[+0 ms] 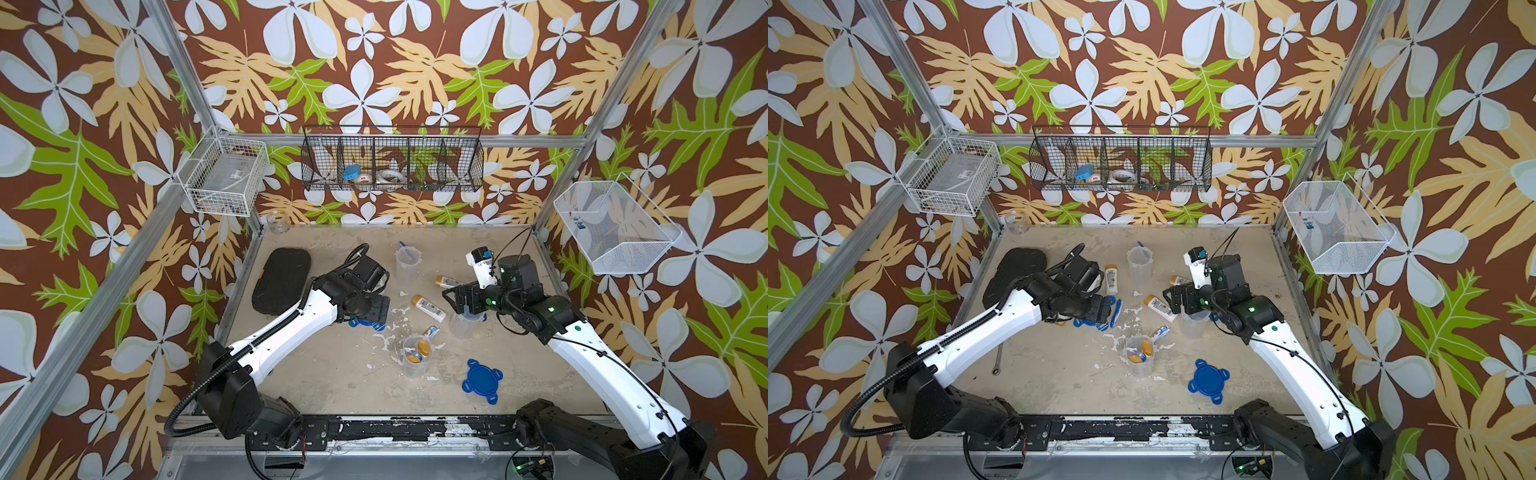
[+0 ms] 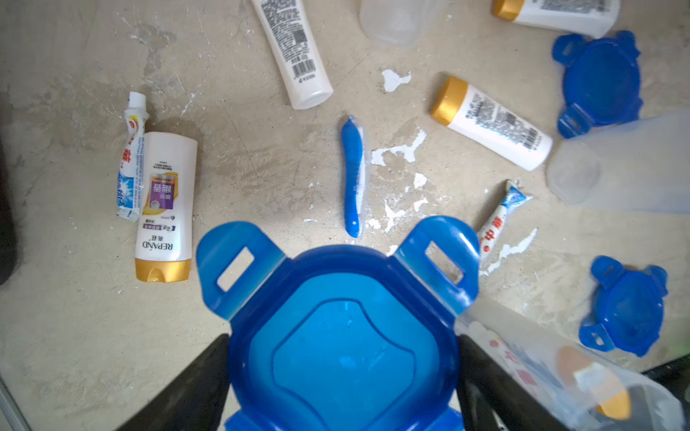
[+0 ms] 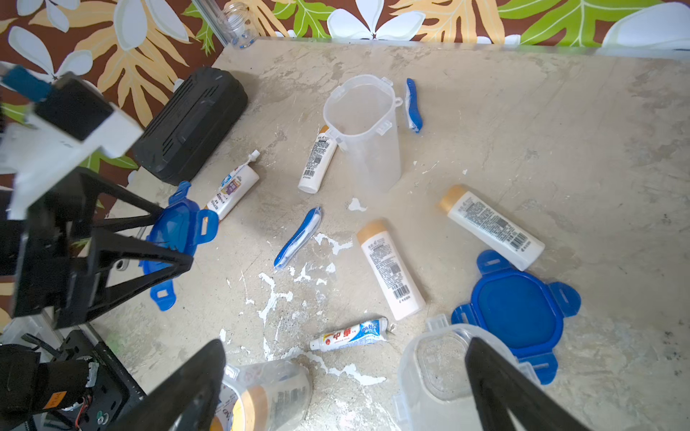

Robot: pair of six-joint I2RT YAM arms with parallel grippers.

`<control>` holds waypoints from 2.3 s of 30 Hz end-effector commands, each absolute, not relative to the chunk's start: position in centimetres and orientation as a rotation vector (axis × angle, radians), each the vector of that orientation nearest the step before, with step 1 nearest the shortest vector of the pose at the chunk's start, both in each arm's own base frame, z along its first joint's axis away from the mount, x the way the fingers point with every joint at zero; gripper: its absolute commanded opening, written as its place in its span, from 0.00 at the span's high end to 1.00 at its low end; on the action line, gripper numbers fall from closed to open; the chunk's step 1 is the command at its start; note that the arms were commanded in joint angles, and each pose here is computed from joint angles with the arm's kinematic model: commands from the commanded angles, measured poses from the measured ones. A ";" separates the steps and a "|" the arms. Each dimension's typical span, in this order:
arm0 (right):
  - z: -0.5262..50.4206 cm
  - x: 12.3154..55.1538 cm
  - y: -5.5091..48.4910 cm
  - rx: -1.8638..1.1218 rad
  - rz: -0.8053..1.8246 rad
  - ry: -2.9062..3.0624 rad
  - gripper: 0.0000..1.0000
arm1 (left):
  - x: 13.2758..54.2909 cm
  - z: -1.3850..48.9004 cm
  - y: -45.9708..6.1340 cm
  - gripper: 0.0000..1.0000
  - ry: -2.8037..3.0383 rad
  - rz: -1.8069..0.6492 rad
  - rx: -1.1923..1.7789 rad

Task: Pack away toiletry kits
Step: Pick up the lid from the center of the board, then close the lid on the container.

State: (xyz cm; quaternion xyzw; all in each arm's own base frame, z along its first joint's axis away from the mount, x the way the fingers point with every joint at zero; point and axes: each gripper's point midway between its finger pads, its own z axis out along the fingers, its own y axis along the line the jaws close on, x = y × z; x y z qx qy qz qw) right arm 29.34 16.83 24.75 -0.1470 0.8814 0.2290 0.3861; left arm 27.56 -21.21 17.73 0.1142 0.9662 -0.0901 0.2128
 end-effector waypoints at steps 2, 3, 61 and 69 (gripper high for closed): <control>24.6 29.3 16.0 -0.318 0.558 2.263 0.00 | 25.3 19.9 -22.2 0.45 2.689 -0.249 0.397; 24.5 29.3 15.8 -0.308 0.556 2.266 0.00 | 24.8 20.6 -22.7 0.45 2.678 -0.264 0.422; 23.2 28.0 11.6 -0.168 0.500 2.289 0.00 | 17.8 15.8 -33.3 0.41 2.617 -0.198 1.005; 23.1 28.0 11.7 -0.168 0.508 2.284 0.00 | 17.1 15.8 -33.3 0.42 2.635 -0.175 0.990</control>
